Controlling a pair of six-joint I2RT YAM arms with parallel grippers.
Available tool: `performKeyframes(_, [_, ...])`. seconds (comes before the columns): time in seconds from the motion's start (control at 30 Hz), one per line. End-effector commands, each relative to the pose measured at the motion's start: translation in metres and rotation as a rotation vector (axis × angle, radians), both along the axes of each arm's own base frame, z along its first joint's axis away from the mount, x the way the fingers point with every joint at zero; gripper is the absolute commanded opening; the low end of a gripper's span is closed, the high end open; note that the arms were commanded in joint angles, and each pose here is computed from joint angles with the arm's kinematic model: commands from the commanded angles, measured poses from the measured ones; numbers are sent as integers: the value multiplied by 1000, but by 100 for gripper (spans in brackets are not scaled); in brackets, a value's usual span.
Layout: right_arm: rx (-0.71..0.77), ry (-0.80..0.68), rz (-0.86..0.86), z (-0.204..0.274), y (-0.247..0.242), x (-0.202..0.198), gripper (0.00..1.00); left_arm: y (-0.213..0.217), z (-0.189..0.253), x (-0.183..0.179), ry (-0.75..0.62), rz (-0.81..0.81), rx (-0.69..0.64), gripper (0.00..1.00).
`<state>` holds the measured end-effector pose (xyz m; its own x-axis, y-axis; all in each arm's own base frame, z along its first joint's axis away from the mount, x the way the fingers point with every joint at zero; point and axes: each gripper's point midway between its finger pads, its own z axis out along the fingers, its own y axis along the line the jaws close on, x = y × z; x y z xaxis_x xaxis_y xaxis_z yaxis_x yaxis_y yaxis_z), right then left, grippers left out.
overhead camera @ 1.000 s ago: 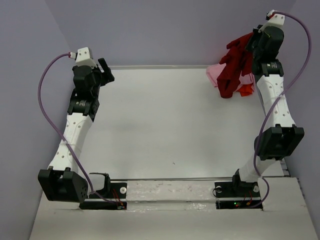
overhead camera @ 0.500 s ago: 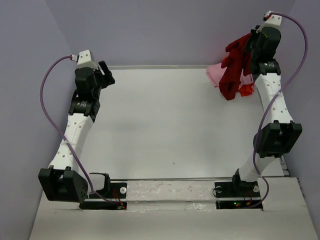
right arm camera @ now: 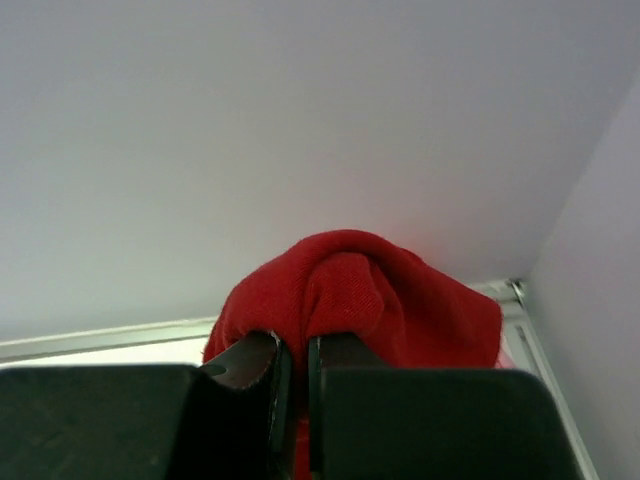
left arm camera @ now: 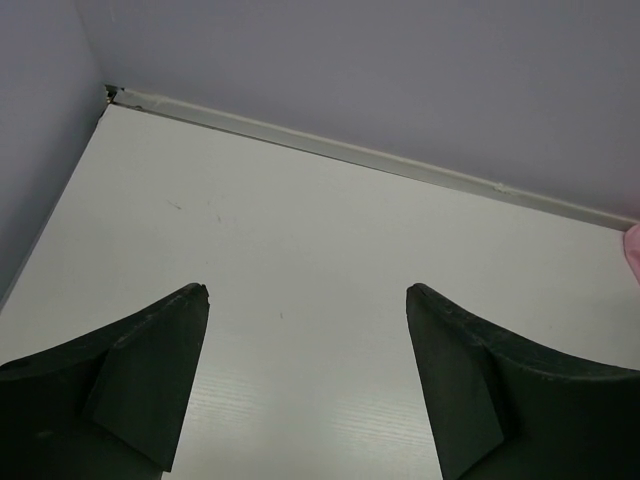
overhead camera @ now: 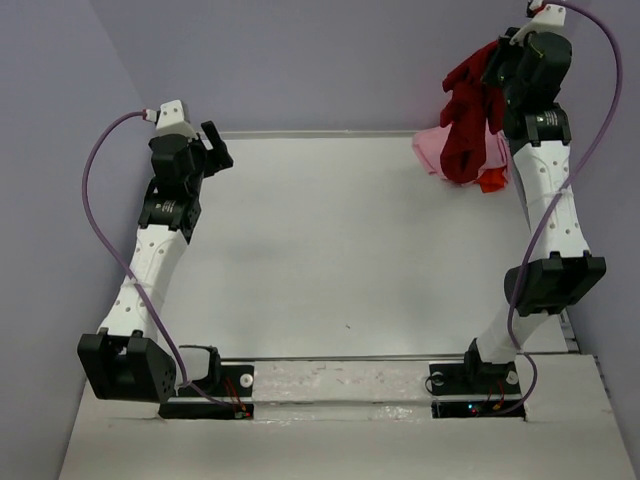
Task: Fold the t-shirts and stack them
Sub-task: Move the tshirt to the center of the board
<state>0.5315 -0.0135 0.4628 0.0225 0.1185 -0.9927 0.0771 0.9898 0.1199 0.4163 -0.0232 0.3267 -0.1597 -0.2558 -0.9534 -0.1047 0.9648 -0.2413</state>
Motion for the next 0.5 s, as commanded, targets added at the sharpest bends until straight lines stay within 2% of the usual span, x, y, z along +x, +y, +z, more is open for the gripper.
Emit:
performKeyframes(0.0, [-70,-262,243,117,93,-63,0,-2,28,5,-69,-6,5,92])
performKeyframes(0.07, [-100,-266,292,122,119,-78,0,3,32,5,-76,19,8,95])
performKeyframes(0.13, [-47,-255,390,122,147,-93,0,9,36,4,-76,57,-2,97])
performKeyframes(0.2, [17,-166,521,89,192,-107,0,21,40,0,-69,127,-29,99])
performKeyframes(0.37, [69,-78,642,50,231,-140,0,36,50,-9,-63,174,-49,99])
performKeyframes(0.47, [124,-70,659,33,232,-153,0,45,59,-18,-80,207,-55,99])
